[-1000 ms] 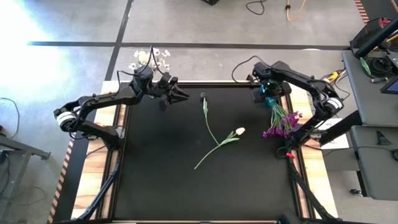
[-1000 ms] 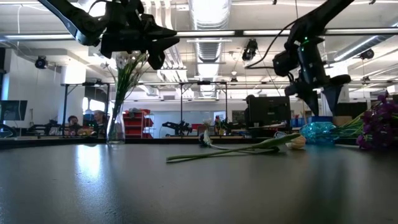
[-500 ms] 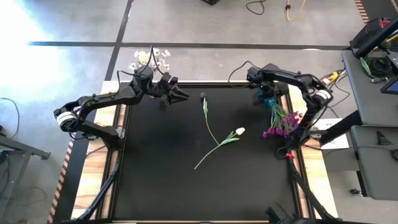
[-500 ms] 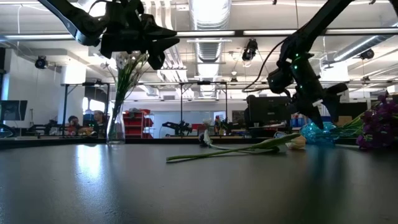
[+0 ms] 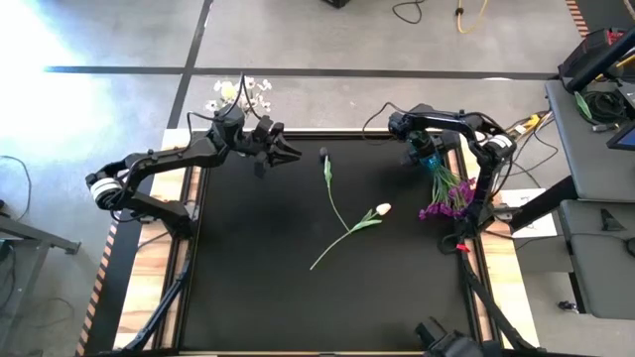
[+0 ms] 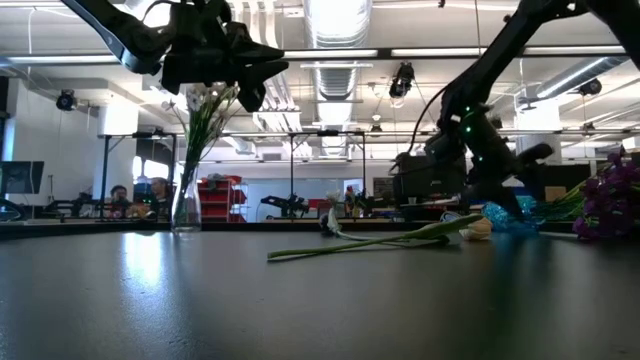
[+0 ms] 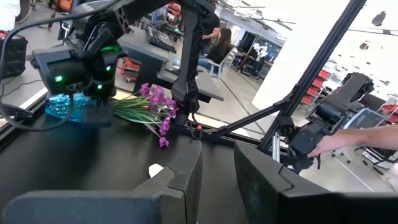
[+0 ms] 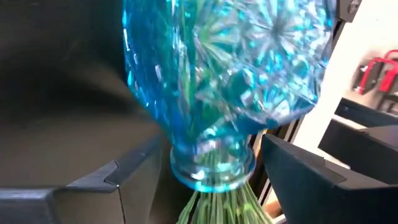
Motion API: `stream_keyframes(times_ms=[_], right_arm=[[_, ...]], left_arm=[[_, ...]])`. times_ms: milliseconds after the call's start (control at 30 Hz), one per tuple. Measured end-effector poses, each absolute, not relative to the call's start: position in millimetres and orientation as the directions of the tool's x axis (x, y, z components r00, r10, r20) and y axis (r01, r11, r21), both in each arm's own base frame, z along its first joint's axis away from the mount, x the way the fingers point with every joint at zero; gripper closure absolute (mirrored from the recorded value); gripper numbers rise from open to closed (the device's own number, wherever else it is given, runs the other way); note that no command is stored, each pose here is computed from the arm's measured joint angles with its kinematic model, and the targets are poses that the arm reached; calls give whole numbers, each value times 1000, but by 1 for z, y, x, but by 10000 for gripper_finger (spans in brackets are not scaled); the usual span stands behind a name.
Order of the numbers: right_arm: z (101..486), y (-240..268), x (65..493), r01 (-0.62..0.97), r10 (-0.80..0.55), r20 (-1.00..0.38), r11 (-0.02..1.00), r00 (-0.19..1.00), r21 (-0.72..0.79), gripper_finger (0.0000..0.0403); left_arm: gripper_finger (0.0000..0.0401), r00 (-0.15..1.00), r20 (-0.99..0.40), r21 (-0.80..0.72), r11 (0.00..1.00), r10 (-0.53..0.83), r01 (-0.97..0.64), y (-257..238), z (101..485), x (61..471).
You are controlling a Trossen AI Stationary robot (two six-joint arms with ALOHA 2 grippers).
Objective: Sort flowers into vase by color
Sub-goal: Move the blue vase to the top center of the table
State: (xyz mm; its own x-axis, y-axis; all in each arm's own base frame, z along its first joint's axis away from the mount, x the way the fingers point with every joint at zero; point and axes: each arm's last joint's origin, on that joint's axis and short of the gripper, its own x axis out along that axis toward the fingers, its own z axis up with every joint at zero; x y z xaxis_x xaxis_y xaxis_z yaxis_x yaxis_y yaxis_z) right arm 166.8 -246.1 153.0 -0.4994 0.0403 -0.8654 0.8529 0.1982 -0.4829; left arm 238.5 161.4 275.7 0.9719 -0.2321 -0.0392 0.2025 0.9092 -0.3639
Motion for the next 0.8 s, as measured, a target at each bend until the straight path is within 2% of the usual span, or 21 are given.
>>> stream_keyframes(times_ms=[200, 467, 800], right_arm=[[144, -249, 167, 830, 50, -845, 229, -532, -509, 165], [143, -248, 167, 816, 60, -837, 270, -544, -511, 247], [152, -247, 168, 817, 135, -841, 359, -524, -452, 248]], left_arm=[[322, 972, -39, -364, 909, -233, 203, 161, 276, 239], [322, 972, -40, -365, 909, -233, 203, 161, 276, 239], [322, 971, -40, -365, 908, -234, 203, 161, 275, 239]])
